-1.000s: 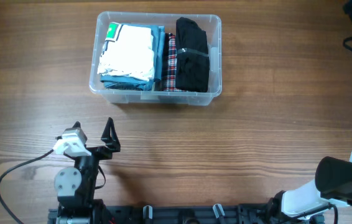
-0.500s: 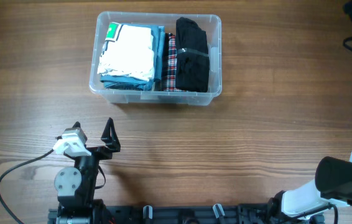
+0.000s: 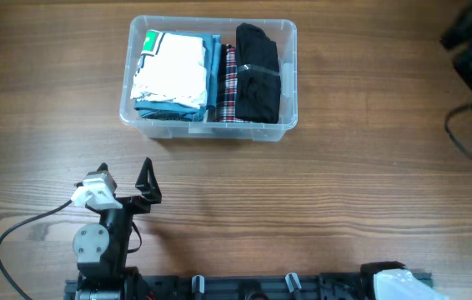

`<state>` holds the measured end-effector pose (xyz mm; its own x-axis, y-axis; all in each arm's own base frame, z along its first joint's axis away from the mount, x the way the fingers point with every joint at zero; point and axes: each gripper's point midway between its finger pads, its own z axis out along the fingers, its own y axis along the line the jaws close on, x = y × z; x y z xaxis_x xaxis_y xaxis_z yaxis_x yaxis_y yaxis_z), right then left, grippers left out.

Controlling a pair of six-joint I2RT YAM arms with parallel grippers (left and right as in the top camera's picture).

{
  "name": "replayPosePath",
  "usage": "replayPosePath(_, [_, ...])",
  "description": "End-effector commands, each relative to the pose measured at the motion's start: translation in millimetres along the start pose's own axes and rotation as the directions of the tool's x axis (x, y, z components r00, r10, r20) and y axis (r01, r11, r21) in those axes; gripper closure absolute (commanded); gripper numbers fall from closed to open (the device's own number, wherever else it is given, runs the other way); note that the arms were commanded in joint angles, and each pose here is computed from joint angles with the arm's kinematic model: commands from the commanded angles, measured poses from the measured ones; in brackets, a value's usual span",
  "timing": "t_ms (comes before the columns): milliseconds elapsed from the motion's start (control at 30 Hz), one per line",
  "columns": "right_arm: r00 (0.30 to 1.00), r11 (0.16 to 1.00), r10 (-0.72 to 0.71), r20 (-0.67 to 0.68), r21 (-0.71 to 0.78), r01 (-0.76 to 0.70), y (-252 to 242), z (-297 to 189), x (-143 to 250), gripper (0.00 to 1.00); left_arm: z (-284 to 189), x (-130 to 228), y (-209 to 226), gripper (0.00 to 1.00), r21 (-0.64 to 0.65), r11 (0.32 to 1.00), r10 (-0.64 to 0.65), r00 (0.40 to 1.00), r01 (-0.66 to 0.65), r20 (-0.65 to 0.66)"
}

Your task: Pack container

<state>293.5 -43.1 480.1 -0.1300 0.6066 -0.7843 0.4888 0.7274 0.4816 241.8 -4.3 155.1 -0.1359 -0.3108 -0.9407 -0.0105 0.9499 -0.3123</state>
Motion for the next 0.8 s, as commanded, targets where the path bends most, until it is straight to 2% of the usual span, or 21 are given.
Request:
replayPosePath(0, [0.997, 0.998, -0.048, 0.063, -0.03, 0.05, -10, 2, 9, 0.0, 0, 1, 0, 0.0, 0.001, 1.0, 0.007, 1.0, -0.007, 0.003])
replayPosePath(33, [0.976, 0.961, -0.187, 0.115, -0.183, 0.206, 9, 1, 19, 0.0, 0, 1, 0, 0.0, 0.001, 1.0, 0.007, 1.0, -0.007, 0.003])
replayPosePath(67, [0.908, 0.841, -0.351, 0.227, -0.351, 0.412, 32, -6, 38, 0.0, 0, 1, 0, 0.0, 0.001, 1.0, 0.007, 1.0, -0.007, 0.003])
replayPosePath(100, [0.851, 0.742, -0.414, 0.324, -0.422, 0.521, 42, -13, 52, 0.0, 0, 1, 0, 0.0, 0.001, 1.0, 0.007, 1.0, -0.007, 0.003])
replayPosePath(133, [0.81, 0.673, -0.416, 0.413, -0.459, 0.579, 40, -17, 71, 0.0, 0, 1, 0, 0.0, 0.001, 1.0, 0.007, 1.0, -0.007, 0.003])
replayPosePath(267, [0.859, 0.778, -0.223, 0.461, -0.447, 0.442, -16, -4, 109, 0.0, 0, 1, 0, 0.0, 0.001, 1.0, 0.007, 1.0, -0.007, 0.003])
replayPosePath(333, [0.858, 0.766, -0.193, 0.477, -0.473, 0.435, -41, 1, 145, 0.0, 0, 1, 0, 0.0, 0.001, 1.0, 0.007, 1.0, -0.007, 0.003])
replayPosePath(433, [0.861, 0.753, -0.212, 0.463, -0.484, 0.446, -69, 16, 192, 0.0, 0, 1, 0, 0.0, 0.001, 1.0, 0.007, 1.0, -0.007, 0.003])
replayPosePath(533, [0.813, 0.683, -0.302, 0.497, -0.482, 0.548, -76, 20, 222, 0.0, 0, 1, 0, 0.0, 0.001, 1.0, 0.007, 1.0, -0.007, 0.003])
replayPosePath(767, [0.814, 0.676, -0.355, 0.459, -0.475, 0.563, -97, 35, 257, 0.0, 0, 1, 0, 0.0, 0.001, 1.0, 0.007, 1.0, -0.007, 0.002])
